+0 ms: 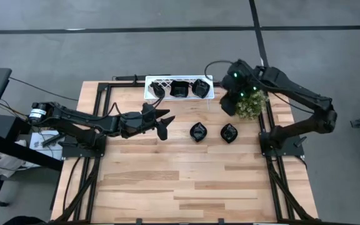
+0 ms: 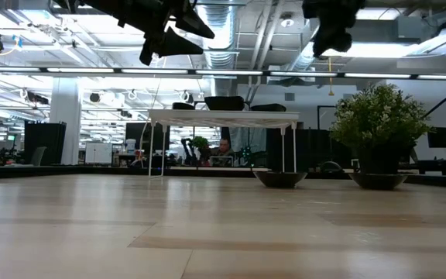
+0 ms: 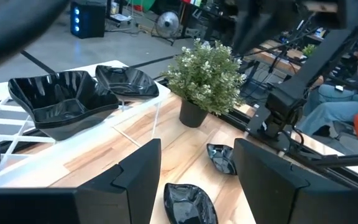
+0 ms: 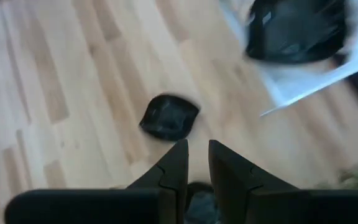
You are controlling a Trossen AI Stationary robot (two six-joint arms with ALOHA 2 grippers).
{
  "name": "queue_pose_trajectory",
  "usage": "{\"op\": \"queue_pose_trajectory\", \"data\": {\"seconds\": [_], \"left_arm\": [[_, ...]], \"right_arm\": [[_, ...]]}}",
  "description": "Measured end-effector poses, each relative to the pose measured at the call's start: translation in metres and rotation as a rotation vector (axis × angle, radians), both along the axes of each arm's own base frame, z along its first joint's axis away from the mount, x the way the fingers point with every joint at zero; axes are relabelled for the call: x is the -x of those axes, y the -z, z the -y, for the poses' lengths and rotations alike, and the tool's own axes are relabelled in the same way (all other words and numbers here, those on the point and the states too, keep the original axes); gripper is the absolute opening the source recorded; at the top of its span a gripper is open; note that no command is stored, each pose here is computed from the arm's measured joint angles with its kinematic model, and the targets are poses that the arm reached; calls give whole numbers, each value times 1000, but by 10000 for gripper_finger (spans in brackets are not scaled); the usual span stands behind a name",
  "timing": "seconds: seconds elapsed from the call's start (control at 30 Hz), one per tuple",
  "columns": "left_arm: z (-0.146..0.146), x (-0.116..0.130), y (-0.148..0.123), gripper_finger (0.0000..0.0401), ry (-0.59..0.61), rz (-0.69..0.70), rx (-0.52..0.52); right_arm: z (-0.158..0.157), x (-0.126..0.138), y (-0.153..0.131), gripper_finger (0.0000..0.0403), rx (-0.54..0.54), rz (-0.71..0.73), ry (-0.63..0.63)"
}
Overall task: Pick & Place Mini shaped plates
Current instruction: Stack the right leaf shaped plate on top of the leaf shaped plates on the shelf
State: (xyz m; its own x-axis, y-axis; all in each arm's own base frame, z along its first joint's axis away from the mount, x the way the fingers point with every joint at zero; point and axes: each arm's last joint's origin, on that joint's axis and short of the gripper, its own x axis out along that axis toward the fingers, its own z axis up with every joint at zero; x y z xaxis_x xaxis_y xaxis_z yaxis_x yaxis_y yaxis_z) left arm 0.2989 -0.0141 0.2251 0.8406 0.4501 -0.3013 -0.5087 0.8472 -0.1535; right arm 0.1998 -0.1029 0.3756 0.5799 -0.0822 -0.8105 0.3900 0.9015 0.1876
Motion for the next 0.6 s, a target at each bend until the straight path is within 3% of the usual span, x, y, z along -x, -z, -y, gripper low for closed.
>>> {"op": "queue_pose_trajectory", "data": {"seconds": [0.37, 0.6], "left_arm": [[0, 9, -12, 204, 30, -4, -15], [-3, 44, 4, 204, 15, 8, 46]], "right_arm": [[-50, 20, 52, 59, -147, -15, 12], [-73, 28, 82, 59, -246, -63, 62]]}}
